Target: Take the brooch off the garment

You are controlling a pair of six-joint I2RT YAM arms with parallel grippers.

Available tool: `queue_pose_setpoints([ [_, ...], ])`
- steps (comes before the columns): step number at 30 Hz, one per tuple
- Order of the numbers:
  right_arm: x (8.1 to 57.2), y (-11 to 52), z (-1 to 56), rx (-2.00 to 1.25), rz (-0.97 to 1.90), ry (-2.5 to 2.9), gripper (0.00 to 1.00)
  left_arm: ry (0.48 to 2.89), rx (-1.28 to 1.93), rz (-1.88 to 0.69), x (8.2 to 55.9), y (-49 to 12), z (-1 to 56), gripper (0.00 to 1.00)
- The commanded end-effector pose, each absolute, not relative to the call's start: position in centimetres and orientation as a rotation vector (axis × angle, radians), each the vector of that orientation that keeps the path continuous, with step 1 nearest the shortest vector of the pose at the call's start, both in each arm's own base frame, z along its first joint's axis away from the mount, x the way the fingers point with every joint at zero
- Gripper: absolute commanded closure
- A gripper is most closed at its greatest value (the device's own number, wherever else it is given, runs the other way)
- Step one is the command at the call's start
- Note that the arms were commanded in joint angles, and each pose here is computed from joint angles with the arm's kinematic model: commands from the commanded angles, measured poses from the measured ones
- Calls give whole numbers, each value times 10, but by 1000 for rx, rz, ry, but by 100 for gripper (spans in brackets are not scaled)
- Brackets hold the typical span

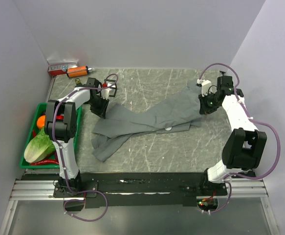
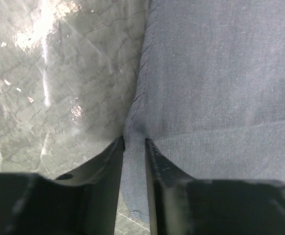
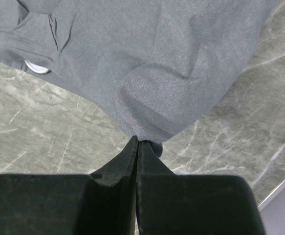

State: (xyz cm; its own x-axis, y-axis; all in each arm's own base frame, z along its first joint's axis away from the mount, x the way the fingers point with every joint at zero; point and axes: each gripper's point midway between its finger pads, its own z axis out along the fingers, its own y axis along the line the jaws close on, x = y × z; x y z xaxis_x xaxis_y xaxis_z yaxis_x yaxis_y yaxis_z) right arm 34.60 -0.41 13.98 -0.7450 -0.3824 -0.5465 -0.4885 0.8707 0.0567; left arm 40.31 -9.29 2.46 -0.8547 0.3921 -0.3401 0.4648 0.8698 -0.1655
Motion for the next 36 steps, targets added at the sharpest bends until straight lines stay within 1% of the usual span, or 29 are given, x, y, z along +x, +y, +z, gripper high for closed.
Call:
queue_pose_setpoints([
  [1, 365, -1, 157, -628, 254, 2437, 100, 2742, 589, -377, 407, -96, 34, 80],
  [3, 367, -2, 159, -631, 242, 2430, 100, 2736, 581, -381, 410, -97, 38, 87],
  [4, 368, -3, 161, -628, 234, 2427, 100, 2731, 580, -374, 413, -97, 42, 94],
  [5, 369, -4, 162, -629, 224, 2423, 100, 2723, 584, -367, 415, -96, 46, 98],
  [8, 381, -14, 180, -583, 140, 2380, 100, 2682, 629, -327, 423, -92, 75, 99],
  [9, 388, -19, 194, -559, 101, 2351, 100, 2657, 679, -317, 425, -89, 87, 99],
  [10, 395, -22, 208, -514, 82, 2317, 100, 2590, 699, -309, 437, -90, 114, 99],
  [11, 401, -26, 221, -482, 63, 2286, 100, 2545, 712, -288, 439, -86, 137, 99],
  [12, 411, -34, 246, -438, 20, 2230, 100, 2467, 708, -250, 451, -80, 165, 99],
  [14, 425, -40, 276, -372, -9, 2156, 100, 2343, 698, -205, 456, -75, 212, 99],
  [15, 432, -43, 304, -355, -34, 2092, 100, 2258, 684, -176, 464, -72, 238, 99],
  [16, 438, -48, 319, -324, -49, 2053, 100, 2199, 671, -160, 466, -72, 257, 99],
  [17, 443, -50, 347, -315, -71, 1988, 100, 2080, 632, -122, 468, -71, 296, 99],
  [18, 447, -51, 359, -293, -75, 1959, 100, 2031, 605, -110, 468, -70, 309, 99],
  [19, 450, -53, 374, -283, -89, 1919, 100, 1940, 574, -89, 459, -69, 342, 99],
  [20, 451, -54, 400, -278, -105, 1859, 100, 1892, 532, -85, 456, -68, 358, 99],
  [21, 453, -53, 409, -265, -102, 1836, 100, 1810, 490, -58, 459, -65, 378, 99],
  [22, 453, -54, 421, -261, -108, 1809, 100, 1730, 454, -42, 447, -62, 407, 99],
  [23, 451, -52, 446, -259, -119, 1751, 100, 1690, 403, -48, 444, -60, 421, 99],
  [24, 451, -53, 455, -256, -123, 1731, 100, 1634, 353, -19, 441, -54, 441, 99],
  [26, 444, -54, 487, -249, -153, 1660, 100, 1544, 292, -5, 424, -47, 479, 99],
  [27, 436, -53, 502, -254, -171, 1623, 100, 1515, 280, 5, 418, -45, 489, 99],
  [28, 430, -53, 514, -255, -188, 1592, 100, 1430, 266, 21, 403, -42, 516, 99],
  [29, 424, -55, 527, -250, -212, 1551, 100, 1392, 262, 25, 395, -41, 527, 99],
  [30, 408, -53, 544, -253, -234, 1504, 100, 1357, 260, 26, 386, -41, 538, 99],
  [32, 391, -53, 557, -251, -261, 1461, 100, 1272, 259, 23, 361, -41, 565, 99],
  [33, 367, -49, 578, -254, -286, 1396, 100, 1249, 258, 19, 352, -41, 573, 99],
  [35, 348, -47, 585, -257, -311, 1357, 100, 1199, 251, 12, 327, -40, 590, 99],
  [36, 319, -44, 606, -259, -347, 1281, 100, 1187, 248, 10, 320, -39, 594, 99],
])
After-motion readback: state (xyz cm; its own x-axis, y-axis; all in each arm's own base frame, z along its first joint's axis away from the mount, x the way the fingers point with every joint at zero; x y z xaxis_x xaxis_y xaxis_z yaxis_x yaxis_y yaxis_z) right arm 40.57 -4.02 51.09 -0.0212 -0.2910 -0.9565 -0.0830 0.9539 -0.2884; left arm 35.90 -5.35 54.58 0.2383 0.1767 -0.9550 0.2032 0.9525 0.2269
